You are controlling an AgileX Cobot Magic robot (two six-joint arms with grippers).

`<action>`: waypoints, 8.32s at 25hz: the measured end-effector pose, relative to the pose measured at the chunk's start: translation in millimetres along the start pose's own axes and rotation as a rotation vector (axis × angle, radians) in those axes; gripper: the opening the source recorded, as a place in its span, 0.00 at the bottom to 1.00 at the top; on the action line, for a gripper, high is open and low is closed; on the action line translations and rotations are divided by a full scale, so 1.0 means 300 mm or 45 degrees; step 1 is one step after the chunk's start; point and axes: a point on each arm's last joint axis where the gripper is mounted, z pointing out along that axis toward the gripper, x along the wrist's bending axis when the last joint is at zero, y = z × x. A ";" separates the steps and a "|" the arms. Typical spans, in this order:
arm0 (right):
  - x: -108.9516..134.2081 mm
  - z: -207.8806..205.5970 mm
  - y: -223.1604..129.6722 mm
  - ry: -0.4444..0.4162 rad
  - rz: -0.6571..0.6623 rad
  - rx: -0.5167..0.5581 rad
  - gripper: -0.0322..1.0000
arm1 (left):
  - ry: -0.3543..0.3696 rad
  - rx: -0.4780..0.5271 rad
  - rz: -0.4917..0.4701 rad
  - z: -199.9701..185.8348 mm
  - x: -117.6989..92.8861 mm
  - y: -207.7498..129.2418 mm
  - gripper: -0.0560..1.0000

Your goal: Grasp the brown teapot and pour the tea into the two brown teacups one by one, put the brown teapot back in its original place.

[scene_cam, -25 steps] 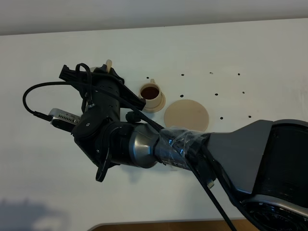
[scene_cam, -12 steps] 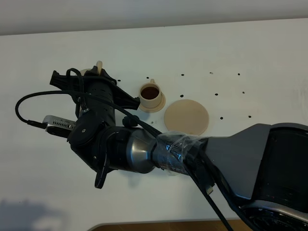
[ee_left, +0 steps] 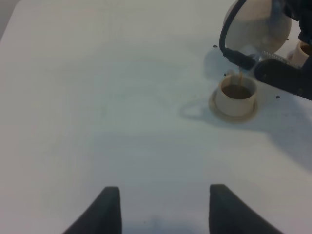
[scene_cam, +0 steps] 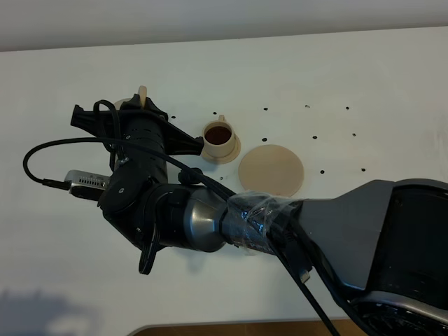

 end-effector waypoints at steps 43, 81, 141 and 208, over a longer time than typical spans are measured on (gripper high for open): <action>0.069 -0.004 0.006 0.289 0.464 0.013 0.14 | 0.000 0.000 0.000 0.000 0.000 0.000 0.48; 0.142 -0.077 -0.026 1.245 2.054 -0.316 0.14 | 0.000 0.000 0.000 0.000 0.000 0.000 0.48; 0.590 -0.003 -0.235 1.534 2.619 0.043 0.14 | 0.000 0.000 0.000 0.000 0.000 0.000 0.48; 1.013 -1.053 -0.452 1.092 3.079 -0.262 0.45 | 0.000 0.000 0.000 0.000 0.000 0.000 0.48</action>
